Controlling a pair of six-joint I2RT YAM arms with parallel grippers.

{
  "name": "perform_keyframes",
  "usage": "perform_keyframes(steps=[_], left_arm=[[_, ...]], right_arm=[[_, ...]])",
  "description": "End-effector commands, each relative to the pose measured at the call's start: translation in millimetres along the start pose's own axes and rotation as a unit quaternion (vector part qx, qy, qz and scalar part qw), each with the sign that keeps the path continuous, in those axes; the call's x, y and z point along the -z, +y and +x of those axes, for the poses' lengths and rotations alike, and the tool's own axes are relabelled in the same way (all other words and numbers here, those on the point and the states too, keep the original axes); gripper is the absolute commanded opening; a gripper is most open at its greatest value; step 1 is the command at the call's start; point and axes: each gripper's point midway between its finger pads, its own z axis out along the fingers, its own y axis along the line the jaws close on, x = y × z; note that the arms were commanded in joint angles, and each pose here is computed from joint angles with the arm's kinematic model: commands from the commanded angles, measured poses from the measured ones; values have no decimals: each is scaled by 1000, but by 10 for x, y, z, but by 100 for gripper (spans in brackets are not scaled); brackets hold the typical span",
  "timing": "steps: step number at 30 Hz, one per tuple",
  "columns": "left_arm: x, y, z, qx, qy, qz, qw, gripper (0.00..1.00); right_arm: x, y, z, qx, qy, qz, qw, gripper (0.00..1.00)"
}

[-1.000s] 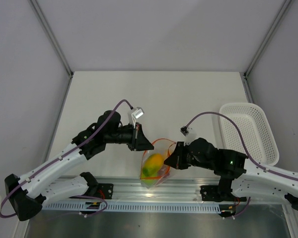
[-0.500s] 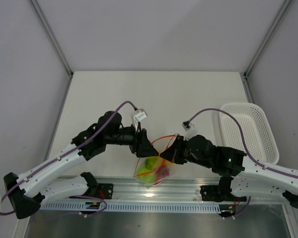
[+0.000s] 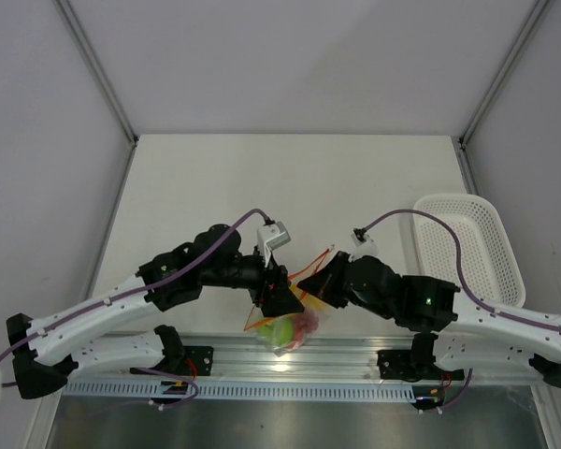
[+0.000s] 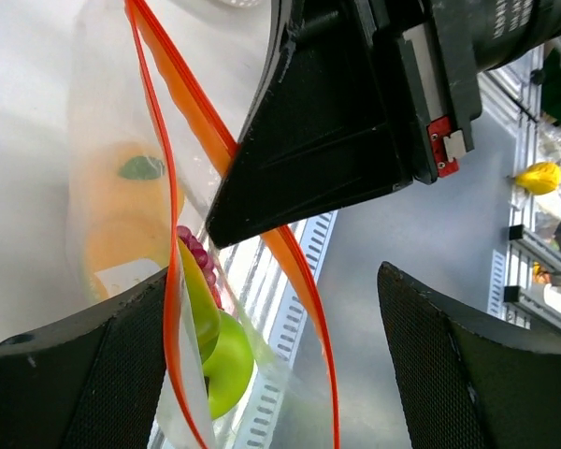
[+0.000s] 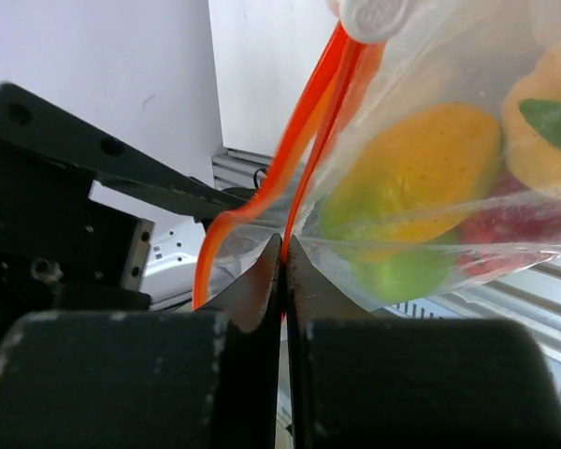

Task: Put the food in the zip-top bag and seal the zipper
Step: Adjust the zipper food storage bag at the center of the board.

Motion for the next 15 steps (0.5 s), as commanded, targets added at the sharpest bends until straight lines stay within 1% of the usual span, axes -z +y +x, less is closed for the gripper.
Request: perform_keyframes(steps=[1,5,7,8,10,11,12,14,15], left_arm=[[-27,13,-70,-41,-9,-29,999,86],[-91,91,13,-46,6,-59,997,85],[-92,132,35,-44,8,-72,996,82],[-81,139,22,-44,4,-75,996,81],[-60,199,41,-41,3,-91,995,75],[-48,214,38,-40,0,-96,995,75],[-47,243,51,-38,-1,-102,994,70],[-41,295,54,-38,-2,-116,993,62],[-45,323,73,-36,2,-122,992,52]], right_arm=[[33,230,-143,-60,-38,-12,997,0],[34,296,-127,-64,-38,-14,997,0],[46,313,-150,-62,-44,-13,997,2],[59,319,-162,-63,-46,-14,997,3],[81,296,-186,-62,-51,-12,997,14],[98,294,-196,-64,-52,-13,997,14],[97,284,-194,-63,-52,-12,997,16],[113,275,-196,-62,-52,-15,997,18],[117,272,-197,-59,-52,-15,997,19]])
